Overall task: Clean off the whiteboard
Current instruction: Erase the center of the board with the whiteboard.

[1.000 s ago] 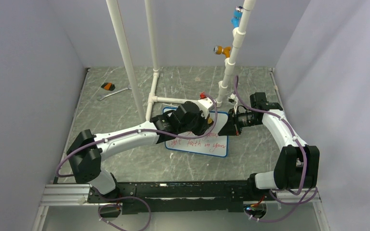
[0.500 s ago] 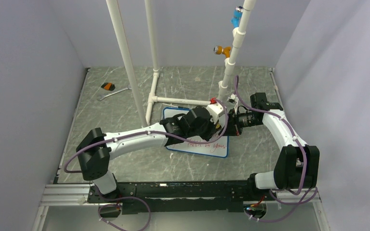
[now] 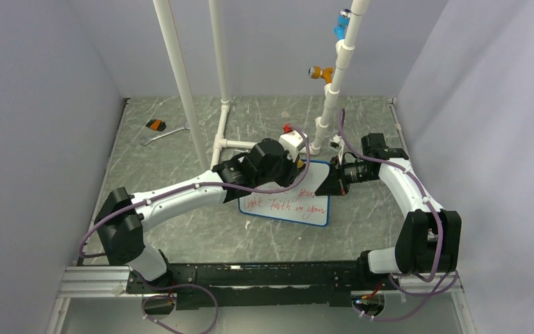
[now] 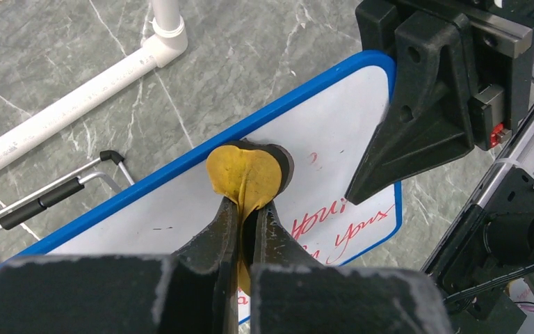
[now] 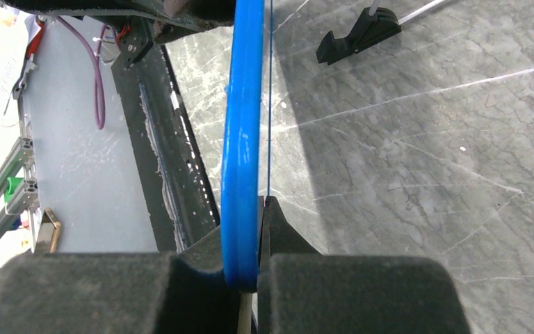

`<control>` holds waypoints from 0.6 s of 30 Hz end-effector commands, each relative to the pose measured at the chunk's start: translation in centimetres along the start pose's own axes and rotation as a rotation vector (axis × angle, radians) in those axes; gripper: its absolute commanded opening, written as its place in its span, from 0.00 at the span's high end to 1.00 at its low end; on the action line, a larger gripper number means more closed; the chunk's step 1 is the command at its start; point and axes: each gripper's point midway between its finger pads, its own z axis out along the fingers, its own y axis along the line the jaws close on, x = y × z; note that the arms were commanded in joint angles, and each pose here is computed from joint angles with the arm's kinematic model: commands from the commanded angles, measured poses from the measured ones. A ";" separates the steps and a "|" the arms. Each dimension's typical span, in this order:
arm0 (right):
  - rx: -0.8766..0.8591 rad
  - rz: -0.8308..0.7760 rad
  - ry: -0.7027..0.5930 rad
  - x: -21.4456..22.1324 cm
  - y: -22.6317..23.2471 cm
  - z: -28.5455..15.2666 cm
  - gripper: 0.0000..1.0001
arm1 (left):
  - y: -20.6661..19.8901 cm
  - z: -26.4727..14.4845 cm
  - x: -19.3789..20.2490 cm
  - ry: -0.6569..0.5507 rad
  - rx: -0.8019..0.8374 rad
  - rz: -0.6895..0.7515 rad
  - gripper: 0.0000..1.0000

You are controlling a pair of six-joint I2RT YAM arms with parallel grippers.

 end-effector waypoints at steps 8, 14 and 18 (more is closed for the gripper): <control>-0.026 -0.025 0.011 -0.2 1.1 -0.1 1.00 | -5.7 1.9 1.0 0.001 0.117 0.064 1.00; -0.027 -0.029 0.012 -0.2 1.2 -0.1 1.00 | -6.9 3.1 2.3 0.041 0.135 0.067 1.00; -0.026 -0.034 0.010 -0.2 1.2 -0.2 1.00 | -3.6 3.0 1.9 0.028 0.039 0.030 1.00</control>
